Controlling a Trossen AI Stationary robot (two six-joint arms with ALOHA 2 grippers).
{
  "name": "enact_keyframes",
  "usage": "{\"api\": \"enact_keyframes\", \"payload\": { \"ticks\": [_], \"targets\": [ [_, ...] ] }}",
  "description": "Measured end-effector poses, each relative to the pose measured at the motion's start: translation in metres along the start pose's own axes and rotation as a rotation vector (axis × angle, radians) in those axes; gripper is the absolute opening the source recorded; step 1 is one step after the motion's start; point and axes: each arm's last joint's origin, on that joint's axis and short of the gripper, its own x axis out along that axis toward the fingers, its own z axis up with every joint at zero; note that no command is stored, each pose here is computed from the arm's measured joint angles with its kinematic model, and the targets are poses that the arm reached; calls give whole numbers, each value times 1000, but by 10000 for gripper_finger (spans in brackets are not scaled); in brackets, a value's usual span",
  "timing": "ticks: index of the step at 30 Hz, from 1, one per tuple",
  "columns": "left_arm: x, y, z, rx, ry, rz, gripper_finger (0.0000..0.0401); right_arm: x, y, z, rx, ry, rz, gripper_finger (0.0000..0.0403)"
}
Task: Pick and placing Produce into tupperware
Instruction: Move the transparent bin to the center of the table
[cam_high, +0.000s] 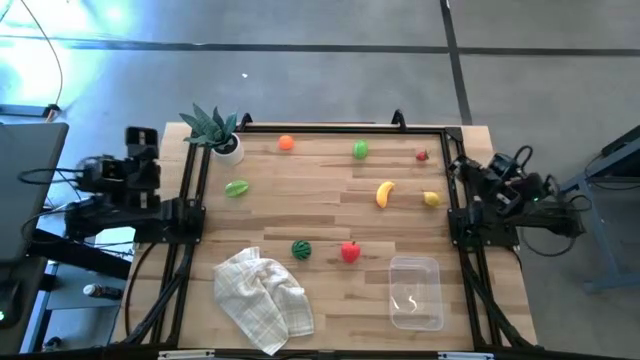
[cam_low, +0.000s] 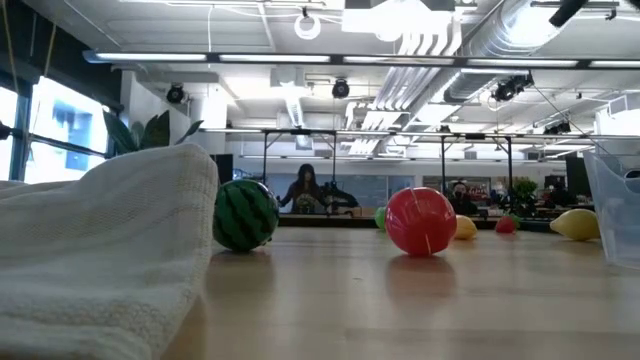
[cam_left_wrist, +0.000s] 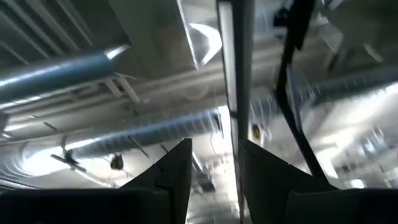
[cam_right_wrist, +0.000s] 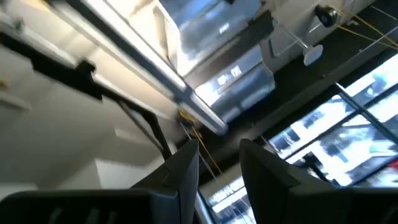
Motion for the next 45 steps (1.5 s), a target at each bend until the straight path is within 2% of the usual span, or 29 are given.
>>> {"api": "enact_keyframes", "payload": {
  "ticks": [3,6,12,19,24,28,34,41,45],
  "targets": [
    [22,4,13,27,153,-42,117,14,17,22,-102,96,-52,107],
    [42,7,13,68,364,-66,117,27,32,43,-194,199,-153,107],
    [74,10,-24,166,815,-59,117,54,50,74,-294,382,-396,107],
    [90,6,-62,226,989,-216,117,89,55,82,-422,729,-521,107],
    [82,3,-80,202,1154,-280,117,107,42,66,-463,958,-596,107],
    [75,1,-88,153,1258,-288,117,107,25,44,-419,1127,-694,107],
    [71,-1,-100,126,1354,-306,117,86,1,9,-309,1355,-814,107],
    [68,-3,-119,145,1476,-355,117,57,-19,-30,-32,1526,-792,107],
    [66,-4,-129,154,1534,-356,117,47,-25,-45,181,1569,-726,107]
  ]
}}
